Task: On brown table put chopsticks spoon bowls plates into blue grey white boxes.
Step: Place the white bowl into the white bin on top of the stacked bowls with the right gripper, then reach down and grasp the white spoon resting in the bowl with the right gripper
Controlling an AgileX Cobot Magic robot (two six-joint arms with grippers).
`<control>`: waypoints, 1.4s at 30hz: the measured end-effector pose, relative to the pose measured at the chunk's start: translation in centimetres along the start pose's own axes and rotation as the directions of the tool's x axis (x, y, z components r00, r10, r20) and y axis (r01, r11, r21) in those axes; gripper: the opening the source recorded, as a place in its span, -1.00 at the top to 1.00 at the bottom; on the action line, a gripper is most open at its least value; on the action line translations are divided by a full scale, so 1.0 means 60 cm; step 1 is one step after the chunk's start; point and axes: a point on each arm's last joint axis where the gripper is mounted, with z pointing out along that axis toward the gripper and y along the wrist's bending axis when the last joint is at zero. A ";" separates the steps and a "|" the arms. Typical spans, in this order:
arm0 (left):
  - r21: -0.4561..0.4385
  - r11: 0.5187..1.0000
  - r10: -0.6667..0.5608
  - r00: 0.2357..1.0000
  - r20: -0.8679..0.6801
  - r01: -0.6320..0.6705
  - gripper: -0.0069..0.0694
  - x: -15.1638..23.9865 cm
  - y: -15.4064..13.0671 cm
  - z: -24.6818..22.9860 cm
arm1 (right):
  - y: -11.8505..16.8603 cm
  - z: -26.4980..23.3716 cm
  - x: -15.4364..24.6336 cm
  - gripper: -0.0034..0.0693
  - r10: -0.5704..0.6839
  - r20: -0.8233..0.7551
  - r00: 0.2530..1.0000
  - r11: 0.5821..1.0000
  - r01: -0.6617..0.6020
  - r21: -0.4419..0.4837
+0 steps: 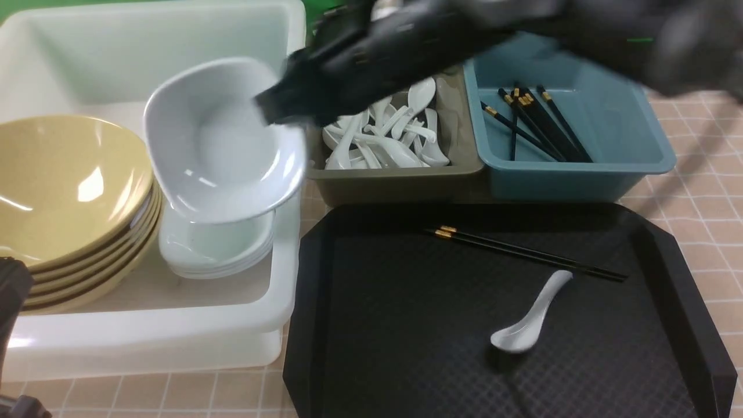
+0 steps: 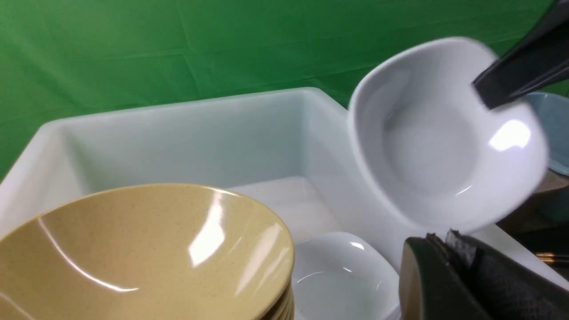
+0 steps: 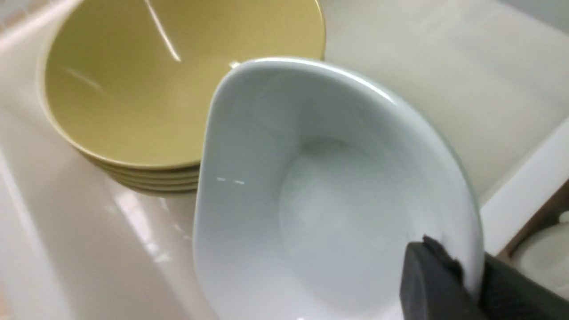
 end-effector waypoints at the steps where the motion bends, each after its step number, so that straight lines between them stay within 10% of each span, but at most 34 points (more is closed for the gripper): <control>1: 0.000 1.000 -0.001 1.000 0.000 0.001 0.81 0.000 0.000 0.000 | 0.003 0.005 0.001 0.70 0.004 -0.019 1.000 1.000 -0.004 0.004; 8: 0.000 1.000 -0.001 1.000 -0.001 0.001 0.81 0.000 0.000 0.000 | 0.030 0.105 -0.017 0.56 -0.040 -0.116 0.992 0.985 0.059 0.164; 16: 0.000 1.000 -0.001 1.000 -0.001 0.001 0.81 0.000 0.000 0.000 | 0.043 0.126 -0.010 -0.36 -0.021 -0.137 0.990 0.986 0.044 0.163; 27: 0.007 1.000 -0.026 1.000 -0.003 0.026 0.81 0.000 -0.001 0.000 | -0.057 -0.118 -0.007 -0.62 -0.008 -0.224 0.975 0.954 0.074 0.289; 33: 0.013 0.999 -0.050 0.999 -0.002 0.050 0.81 0.000 -0.002 0.000 | -0.200 -0.182 0.189 -0.62 0.339 -0.391 0.856 0.862 -0.117 0.493; 42: 0.013 0.999 -0.051 0.999 -0.002 0.052 0.81 0.001 -0.002 0.000 | -0.169 -0.107 0.396 -0.62 0.649 -0.125 0.750 0.725 -0.560 0.400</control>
